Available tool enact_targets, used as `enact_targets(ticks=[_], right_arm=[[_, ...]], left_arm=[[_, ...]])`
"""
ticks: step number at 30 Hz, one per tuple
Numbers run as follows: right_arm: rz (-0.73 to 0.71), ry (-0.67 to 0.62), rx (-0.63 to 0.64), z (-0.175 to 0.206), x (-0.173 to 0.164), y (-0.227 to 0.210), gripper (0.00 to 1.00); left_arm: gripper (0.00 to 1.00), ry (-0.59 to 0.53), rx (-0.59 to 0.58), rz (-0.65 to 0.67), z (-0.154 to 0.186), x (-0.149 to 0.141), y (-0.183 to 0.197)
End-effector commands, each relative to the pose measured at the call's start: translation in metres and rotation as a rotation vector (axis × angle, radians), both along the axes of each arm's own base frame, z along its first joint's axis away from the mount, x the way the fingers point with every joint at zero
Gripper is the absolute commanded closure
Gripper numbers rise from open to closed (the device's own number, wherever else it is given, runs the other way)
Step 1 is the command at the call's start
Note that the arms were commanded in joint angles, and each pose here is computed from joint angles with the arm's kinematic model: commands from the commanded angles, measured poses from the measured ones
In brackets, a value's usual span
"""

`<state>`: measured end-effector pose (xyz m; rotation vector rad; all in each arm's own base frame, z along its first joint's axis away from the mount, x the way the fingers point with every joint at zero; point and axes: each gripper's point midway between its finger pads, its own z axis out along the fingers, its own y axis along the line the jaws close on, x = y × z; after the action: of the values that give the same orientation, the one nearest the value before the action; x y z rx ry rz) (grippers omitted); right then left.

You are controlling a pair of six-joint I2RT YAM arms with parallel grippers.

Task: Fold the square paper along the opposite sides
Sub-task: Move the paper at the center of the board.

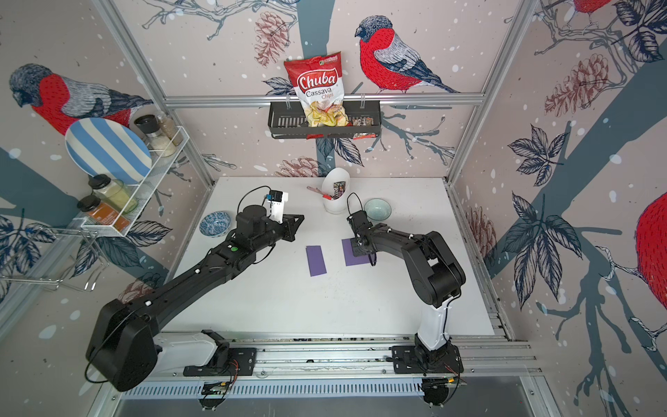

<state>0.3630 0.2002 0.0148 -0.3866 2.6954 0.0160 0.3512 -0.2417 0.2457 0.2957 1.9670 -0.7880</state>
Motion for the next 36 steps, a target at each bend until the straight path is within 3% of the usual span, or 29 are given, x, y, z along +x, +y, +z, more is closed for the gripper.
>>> enact_targets(ticks=[1, 5, 9, 12, 16, 26, 36], right_arm=[[0.035, 0.118, 0.087, -0.012, -0.018, 0.019, 1.00], [0.042, 0.077, 0.101, 0.005, -0.007, 0.026, 1.00], [0.043, -0.014, 0.157, 0.053, 0.003, 0.032, 0.98], [0.027, -0.102, 0.193, 0.095, 0.009, 0.027, 0.66], [-0.003, -0.165, 0.233, 0.126, 0.010, 0.013, 0.47], [-0.053, -0.087, 0.298, 0.089, 0.002, -0.008, 0.44], [-0.047, -0.001, 0.277, 0.049, 0.001, -0.005, 0.39]], left_arm=[[1.00, 0.035, 0.002, -0.010, -0.004, -0.002, -0.004], [1.00, 0.093, 0.012, -0.020, -0.017, -0.003, -0.012], [1.00, 0.170, 0.000, -0.063, -0.032, -0.009, -0.029], [1.00, 0.229, -0.023, -0.083, -0.043, -0.013, -0.038], [1.00, 0.300, -0.058, -0.088, -0.056, -0.012, -0.047], [1.00, 0.525, -0.146, -0.232, -0.112, -0.009, -0.109], [1.00, 0.667, 0.019, -0.142, -0.172, 0.003, -0.120]])
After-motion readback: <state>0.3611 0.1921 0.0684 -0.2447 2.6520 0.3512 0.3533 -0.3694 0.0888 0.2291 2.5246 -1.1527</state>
